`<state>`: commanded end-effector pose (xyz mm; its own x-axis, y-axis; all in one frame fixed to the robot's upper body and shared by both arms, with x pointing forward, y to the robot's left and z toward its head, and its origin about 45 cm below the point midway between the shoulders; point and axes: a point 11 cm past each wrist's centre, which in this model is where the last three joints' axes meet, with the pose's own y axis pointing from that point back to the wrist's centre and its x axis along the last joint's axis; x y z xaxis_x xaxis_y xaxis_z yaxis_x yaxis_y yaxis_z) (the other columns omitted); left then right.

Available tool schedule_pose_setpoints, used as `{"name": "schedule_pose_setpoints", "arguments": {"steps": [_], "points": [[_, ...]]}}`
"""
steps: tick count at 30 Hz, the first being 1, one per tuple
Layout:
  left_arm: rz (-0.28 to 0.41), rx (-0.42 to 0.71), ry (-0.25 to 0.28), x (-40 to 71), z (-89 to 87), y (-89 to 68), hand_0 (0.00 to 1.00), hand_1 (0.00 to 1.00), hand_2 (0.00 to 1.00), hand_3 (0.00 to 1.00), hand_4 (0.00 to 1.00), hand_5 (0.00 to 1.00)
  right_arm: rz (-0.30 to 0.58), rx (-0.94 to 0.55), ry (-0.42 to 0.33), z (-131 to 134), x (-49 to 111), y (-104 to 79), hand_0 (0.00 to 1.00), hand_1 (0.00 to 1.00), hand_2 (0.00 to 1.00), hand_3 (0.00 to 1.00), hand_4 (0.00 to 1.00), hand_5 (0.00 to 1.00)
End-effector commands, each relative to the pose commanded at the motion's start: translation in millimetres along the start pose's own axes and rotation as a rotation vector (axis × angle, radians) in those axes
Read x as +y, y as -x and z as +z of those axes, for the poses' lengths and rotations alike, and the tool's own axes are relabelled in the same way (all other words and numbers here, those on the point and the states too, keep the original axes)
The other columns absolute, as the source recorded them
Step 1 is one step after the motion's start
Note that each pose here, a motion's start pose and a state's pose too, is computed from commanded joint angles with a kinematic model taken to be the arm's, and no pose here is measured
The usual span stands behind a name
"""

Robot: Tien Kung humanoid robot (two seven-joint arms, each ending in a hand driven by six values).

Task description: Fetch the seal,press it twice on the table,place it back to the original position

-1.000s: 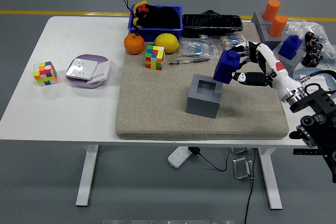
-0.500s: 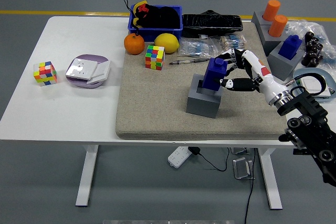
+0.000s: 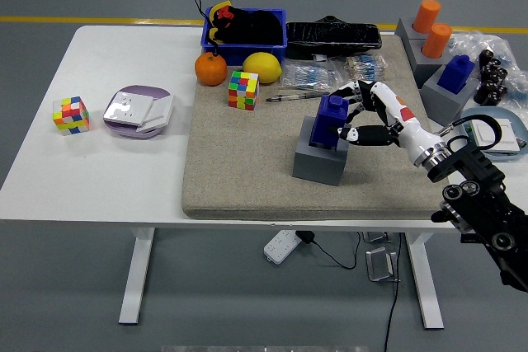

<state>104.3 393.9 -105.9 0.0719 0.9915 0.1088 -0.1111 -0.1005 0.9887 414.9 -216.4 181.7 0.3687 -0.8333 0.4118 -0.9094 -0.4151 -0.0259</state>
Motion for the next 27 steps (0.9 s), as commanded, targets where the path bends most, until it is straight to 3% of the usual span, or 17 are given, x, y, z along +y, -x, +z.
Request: {"name": "schedule_pose_setpoints", "arguments": {"steps": [27], "points": [[-0.005, 0.001, 0.003, -0.4, 1.1, 2.8, 0.815, 0.814, 0.787, 0.836, 0.792, 0.402, -0.01, -0.001, 0.015, 5.7, 0.3, 5.5, 0.384, 0.319, 0.337, 0.343, 0.672, 0.002]]}}
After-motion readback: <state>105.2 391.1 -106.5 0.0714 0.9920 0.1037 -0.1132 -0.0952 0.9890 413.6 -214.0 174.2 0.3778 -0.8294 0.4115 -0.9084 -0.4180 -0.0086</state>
